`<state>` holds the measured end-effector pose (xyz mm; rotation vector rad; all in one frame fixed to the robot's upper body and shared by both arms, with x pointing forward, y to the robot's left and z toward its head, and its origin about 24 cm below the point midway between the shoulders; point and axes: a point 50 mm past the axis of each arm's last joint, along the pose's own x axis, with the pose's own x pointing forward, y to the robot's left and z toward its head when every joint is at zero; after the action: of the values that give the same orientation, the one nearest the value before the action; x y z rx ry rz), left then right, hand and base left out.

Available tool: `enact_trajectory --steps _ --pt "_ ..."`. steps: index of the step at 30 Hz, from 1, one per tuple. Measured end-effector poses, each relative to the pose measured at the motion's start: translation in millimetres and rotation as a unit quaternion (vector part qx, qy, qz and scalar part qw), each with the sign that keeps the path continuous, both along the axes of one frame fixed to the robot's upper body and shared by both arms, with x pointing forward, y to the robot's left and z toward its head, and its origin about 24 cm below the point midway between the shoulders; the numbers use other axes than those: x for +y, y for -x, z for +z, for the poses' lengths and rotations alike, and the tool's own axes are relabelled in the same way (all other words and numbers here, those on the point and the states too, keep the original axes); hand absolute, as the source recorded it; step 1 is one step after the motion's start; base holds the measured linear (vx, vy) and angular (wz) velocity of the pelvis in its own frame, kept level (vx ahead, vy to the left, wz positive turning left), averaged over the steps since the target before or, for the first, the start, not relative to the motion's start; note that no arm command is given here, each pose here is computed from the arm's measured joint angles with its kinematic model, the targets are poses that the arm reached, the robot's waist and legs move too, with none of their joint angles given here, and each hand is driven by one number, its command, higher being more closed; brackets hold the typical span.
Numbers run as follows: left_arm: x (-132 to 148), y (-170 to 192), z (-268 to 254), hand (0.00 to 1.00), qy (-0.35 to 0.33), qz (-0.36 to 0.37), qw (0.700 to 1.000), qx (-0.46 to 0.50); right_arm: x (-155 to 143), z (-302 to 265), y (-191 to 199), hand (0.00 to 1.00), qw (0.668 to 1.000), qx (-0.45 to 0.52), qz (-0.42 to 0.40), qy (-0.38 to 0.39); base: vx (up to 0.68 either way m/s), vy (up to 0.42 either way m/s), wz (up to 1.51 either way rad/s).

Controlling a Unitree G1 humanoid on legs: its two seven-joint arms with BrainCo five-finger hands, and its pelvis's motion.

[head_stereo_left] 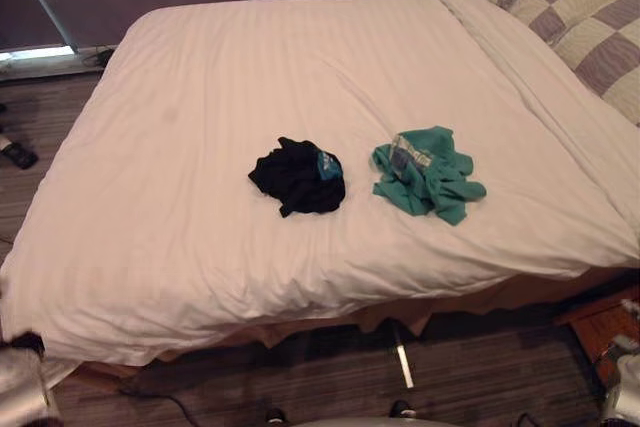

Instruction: Tidy the bed and pick cloth on bed and put in laundry

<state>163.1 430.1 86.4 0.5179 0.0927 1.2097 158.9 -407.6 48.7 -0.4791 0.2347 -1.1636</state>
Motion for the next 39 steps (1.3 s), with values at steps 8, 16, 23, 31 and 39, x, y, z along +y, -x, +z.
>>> enact_trajectory --steps 8,16,23,31,39 --pt "-90 -126 68 0.00 -0.075 -0.221 0.968 -0.094 46 111 -117 0.00 0.966 -0.095 0.182 0.159 -0.03 -0.018 -0.07" --pt "-151 -181 118 0.00 -0.151 -0.323 0.929 -0.097 97 164 -156 0.00 0.925 -0.160 0.267 0.219 -0.02 0.002 -0.12" --pt "-188 -215 152 0.00 -0.208 -0.366 0.905 -0.058 129 194 -159 0.00 0.889 -0.203 0.311 0.267 0.02 0.033 -0.16" --pt "-217 -238 169 1.00 -0.254 -0.389 0.885 -0.004 164 201 -157 0.00 0.854 -0.240 0.366 0.282 0.08 0.000 -0.27" --pt "-263 -241 172 1.00 -0.246 -0.464 0.850 -0.044 196 221 -168 0.00 0.826 -0.277 0.403 0.281 0.07 0.028 -0.02"
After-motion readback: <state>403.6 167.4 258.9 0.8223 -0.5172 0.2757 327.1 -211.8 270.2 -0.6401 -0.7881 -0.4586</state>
